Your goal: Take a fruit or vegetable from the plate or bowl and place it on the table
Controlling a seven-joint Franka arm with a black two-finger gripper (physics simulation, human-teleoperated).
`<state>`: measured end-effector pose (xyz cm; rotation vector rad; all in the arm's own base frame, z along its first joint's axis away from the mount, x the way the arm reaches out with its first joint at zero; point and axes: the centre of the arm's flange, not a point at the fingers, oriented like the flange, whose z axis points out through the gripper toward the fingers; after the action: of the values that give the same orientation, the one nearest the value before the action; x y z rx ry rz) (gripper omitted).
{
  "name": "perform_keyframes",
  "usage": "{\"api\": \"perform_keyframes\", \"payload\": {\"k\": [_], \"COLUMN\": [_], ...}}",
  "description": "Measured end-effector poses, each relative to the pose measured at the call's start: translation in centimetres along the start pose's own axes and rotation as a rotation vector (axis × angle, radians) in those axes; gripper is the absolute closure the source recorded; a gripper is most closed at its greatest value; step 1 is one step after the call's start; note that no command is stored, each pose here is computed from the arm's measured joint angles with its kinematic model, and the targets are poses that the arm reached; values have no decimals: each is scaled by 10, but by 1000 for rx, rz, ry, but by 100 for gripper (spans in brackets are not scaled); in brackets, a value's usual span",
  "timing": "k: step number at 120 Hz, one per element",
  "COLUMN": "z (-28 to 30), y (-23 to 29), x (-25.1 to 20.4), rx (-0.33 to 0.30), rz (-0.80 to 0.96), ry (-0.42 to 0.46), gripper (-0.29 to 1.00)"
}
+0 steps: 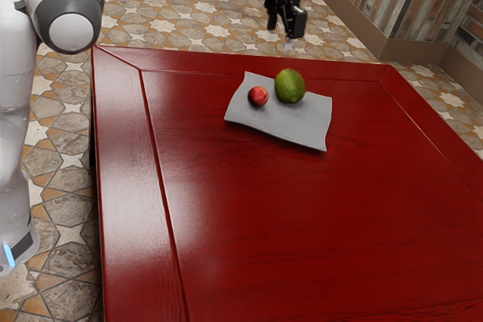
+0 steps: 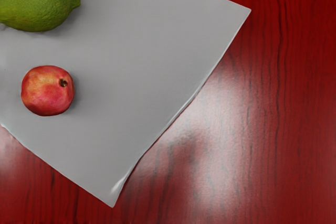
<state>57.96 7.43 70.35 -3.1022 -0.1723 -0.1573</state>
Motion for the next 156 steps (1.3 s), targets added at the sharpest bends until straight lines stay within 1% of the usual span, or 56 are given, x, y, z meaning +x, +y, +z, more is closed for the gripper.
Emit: {"api": "perform_keyframes", "payload": {"k": [10,32,47,58,66,78,93,104,116,126,156], "z": [3,56,94,128,148,174,197,210,231,240,248], "y": [-22,-122,-149,-171,-172,-159,-148,-146,-153,-156,-154], "x": [-2,-14,-14,-3,9,31,48,54,57,60,65], "rx": [11,41,47,46,36,17,-11,-23,-61,-79,-91], "rz": [-42,-230,-275,-302,-298,-269,-238,-228,-238,-233,-194], "ry": [-10,-93,-117,-122,-114,-97,-74,-65,-60,-46,-23], "gripper": [0,0,0,0,0,0,0,0,0,0,0]}}
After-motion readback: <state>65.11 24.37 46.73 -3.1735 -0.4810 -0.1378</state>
